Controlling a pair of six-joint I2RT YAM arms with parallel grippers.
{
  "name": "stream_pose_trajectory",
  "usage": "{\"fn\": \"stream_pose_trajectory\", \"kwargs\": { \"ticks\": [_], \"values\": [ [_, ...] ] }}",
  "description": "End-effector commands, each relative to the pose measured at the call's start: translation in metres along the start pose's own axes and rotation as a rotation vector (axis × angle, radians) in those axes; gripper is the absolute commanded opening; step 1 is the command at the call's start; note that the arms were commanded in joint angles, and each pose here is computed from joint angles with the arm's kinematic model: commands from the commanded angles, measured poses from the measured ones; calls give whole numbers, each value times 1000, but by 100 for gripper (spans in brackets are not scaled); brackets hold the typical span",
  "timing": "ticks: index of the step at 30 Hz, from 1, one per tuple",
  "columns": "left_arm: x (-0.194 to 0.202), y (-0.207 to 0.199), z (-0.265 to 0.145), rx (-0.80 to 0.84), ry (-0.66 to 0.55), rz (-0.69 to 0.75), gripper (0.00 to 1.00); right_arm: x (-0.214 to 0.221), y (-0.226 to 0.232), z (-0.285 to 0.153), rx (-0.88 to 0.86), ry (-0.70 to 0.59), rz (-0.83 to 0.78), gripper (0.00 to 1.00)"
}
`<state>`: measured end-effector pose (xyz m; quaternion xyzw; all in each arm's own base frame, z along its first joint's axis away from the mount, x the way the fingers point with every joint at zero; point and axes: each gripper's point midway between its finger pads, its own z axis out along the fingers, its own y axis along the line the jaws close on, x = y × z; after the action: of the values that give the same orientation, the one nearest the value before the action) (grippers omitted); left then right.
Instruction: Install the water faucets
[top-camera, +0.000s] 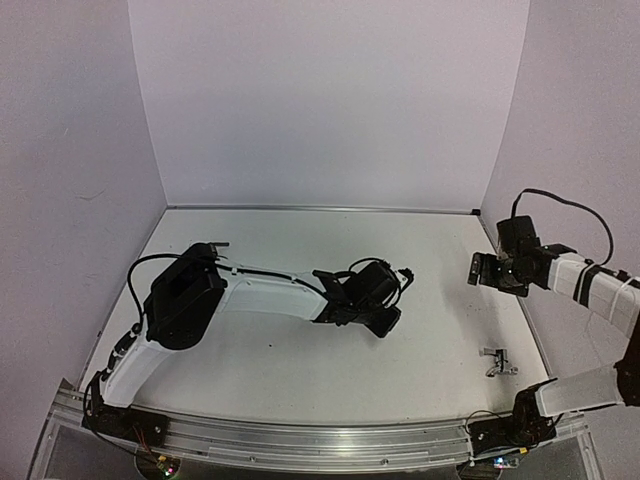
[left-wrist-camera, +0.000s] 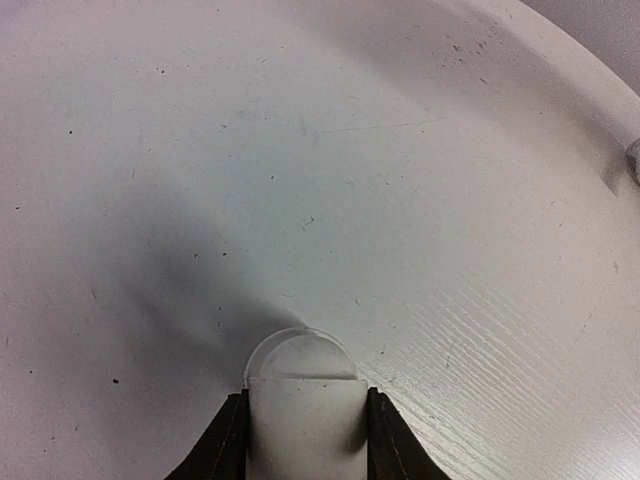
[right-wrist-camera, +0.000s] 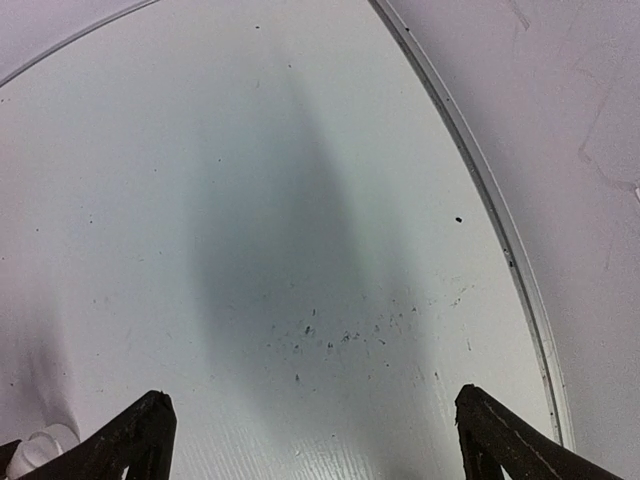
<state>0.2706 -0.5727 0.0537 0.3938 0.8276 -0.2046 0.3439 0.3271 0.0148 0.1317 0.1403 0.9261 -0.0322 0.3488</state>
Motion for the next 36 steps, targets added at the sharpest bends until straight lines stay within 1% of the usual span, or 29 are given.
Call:
{"fn": "stream_pose_trajectory", "kwargs": {
  "ticks": [1,3,5,9,12,13,14,15,19,21,24,27,31,33,35,36],
  "values": [
    [-17,5,-6,-11,-25,14,37,4,6,-2,-9,122,50,98],
    [-20,2,-11,10,-29,9,49,15,7,0,-9,193,80,98],
    [-27,-1,-19,21,-41,1,58,28,1,2,4,262,104,98],
    [-41,-3,-33,37,-65,-2,71,50,-12,6,-2,376,150,98],
    [-54,-7,-48,65,-89,-5,78,62,-15,7,-5,442,172,98],
    [-59,-9,-55,73,-96,-7,82,66,-15,7,-3,461,178,98],
    [-64,-9,-60,78,-104,-10,86,69,-15,7,2,479,184,98],
    [-69,-10,-66,84,-112,-15,88,74,-20,6,37,505,198,98],
    [-90,-8,-97,99,-154,-37,91,100,-43,-2,234,607,330,98],
    [-97,-4,-110,96,-174,-43,91,113,-57,-11,345,634,380,98],
    [-103,3,-129,81,-198,-50,91,111,-74,-24,473,573,401,98],
    [-106,8,-144,69,-214,-51,91,111,-79,-29,504,536,451,98],
    [-105,16,-156,62,-218,-56,92,120,-80,-23,520,545,466,98],
    [-103,21,-161,54,-218,-64,91,127,-72,-15,487,585,458,92],
    [-102,25,-166,48,-219,-68,92,136,-64,-12,487,621,453,89],
    [-100,26,-166,44,-218,-67,91,137,-60,-11,493,618,426,88]
  ]
}}
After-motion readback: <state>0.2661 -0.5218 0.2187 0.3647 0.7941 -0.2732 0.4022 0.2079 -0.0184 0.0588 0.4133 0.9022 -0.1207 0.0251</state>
